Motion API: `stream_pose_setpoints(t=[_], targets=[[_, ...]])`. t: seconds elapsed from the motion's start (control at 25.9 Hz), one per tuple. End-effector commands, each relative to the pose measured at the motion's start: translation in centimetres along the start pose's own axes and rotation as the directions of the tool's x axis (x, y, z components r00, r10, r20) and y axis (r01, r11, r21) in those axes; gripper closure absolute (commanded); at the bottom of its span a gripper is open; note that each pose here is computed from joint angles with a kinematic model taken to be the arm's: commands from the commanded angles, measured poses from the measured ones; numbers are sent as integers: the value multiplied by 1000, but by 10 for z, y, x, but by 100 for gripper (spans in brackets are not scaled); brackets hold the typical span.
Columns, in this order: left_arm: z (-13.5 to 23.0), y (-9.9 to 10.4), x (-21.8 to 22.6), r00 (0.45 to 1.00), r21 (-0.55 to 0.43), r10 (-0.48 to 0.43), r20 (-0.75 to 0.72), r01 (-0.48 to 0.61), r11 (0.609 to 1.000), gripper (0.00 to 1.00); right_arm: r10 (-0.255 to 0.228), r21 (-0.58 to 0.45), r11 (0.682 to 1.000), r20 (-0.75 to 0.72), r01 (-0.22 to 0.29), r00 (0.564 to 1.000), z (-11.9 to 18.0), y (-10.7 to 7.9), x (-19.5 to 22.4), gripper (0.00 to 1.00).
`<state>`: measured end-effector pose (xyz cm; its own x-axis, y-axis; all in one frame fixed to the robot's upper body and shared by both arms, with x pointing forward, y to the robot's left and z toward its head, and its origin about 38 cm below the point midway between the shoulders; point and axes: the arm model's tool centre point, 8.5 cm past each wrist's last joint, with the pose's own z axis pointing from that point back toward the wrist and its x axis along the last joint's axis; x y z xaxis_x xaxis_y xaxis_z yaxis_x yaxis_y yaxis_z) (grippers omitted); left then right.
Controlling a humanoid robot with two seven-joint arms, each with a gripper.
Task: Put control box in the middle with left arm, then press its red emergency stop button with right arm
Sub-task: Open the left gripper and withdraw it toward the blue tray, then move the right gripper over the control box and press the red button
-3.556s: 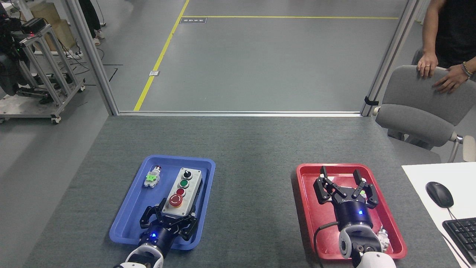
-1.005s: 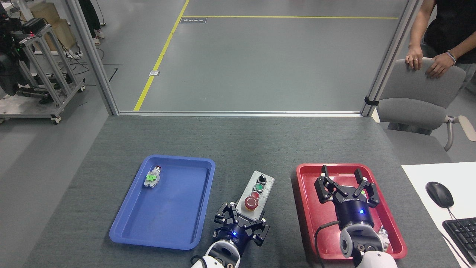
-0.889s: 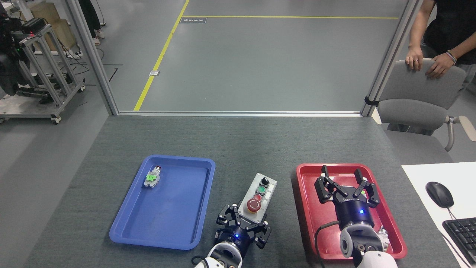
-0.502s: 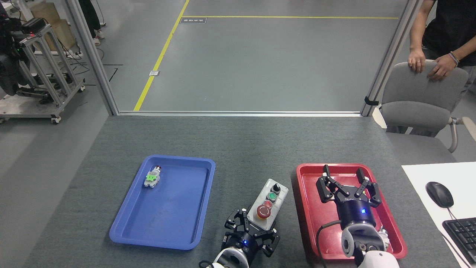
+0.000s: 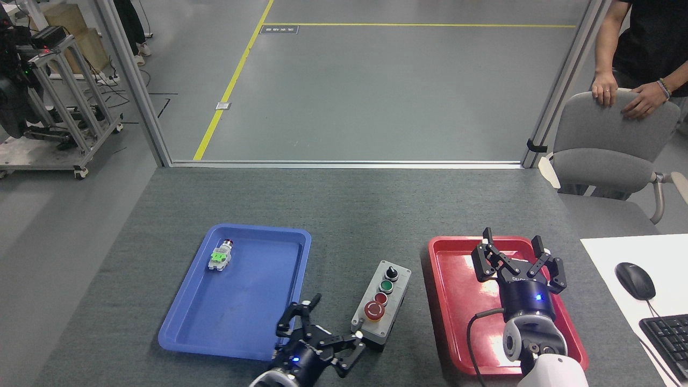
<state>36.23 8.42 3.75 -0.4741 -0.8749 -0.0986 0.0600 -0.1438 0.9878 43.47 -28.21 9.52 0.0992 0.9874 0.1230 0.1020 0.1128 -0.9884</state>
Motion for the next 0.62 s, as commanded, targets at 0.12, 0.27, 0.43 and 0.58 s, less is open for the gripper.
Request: stream_pose_setpoints(t=[0.12, 0.27, 0.43, 0.58], targets=[[44, 30, -93, 982, 131, 153, -114, -137, 982, 1, 30, -13, 999, 27, -30, 999, -2, -3, 1, 10], [42, 26, -144, 943, 157, 231, -241, -197, 968, 1, 34, 15, 999, 334, -41, 942, -17, 2, 38, 100], [37, 27, -176, 908, 182, 284, -309, -237, 954, 1, 55, 69, 992, 545, -110, 837, -20, 19, 81, 100], [37, 32, -192, 890, 201, 293, -350, -234, 951, 1, 176, 76, 959, 599, -275, 781, -4, 51, 132, 100]])
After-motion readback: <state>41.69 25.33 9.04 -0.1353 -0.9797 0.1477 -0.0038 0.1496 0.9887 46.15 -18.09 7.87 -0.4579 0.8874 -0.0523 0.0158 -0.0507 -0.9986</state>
